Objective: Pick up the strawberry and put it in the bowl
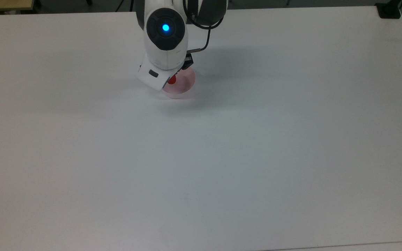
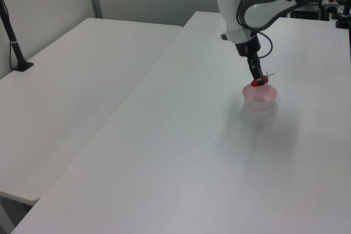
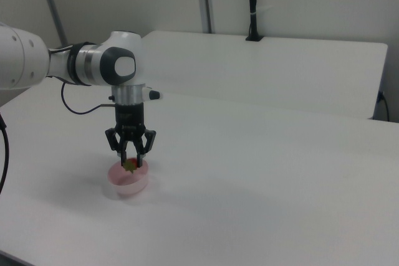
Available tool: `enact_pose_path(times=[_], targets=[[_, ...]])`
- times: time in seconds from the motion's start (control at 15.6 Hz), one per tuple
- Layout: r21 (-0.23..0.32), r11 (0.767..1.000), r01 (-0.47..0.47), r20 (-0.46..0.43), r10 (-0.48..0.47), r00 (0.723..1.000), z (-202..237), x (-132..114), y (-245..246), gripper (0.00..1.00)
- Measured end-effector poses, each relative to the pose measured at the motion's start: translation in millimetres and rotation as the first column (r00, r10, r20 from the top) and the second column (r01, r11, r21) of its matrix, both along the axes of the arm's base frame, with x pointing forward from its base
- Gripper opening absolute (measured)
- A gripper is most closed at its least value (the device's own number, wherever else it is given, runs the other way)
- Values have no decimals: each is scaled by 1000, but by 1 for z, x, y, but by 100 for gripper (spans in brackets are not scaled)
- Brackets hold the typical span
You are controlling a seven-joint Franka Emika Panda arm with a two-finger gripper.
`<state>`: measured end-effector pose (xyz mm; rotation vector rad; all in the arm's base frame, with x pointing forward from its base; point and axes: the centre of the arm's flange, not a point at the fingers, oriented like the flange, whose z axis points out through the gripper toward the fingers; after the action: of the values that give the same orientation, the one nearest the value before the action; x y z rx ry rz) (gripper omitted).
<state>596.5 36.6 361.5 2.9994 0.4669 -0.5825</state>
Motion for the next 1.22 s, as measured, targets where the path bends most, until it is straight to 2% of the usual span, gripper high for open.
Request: enact_pose_path(times=[0.38,0.45,0.77,1.03,1.22], targets=[[-14,1000,19,-20,-19,1000,-12,-5,6,46],[-15,1000,20,-20,-20,1000,-12,-5,6,51],[-19,999,41,19,-41,999,6,-1,12,98],[-21,996,82,100,-79,992,59,0,24,100],[-15,991,129,197,-124,973,116,-10,29,100]])
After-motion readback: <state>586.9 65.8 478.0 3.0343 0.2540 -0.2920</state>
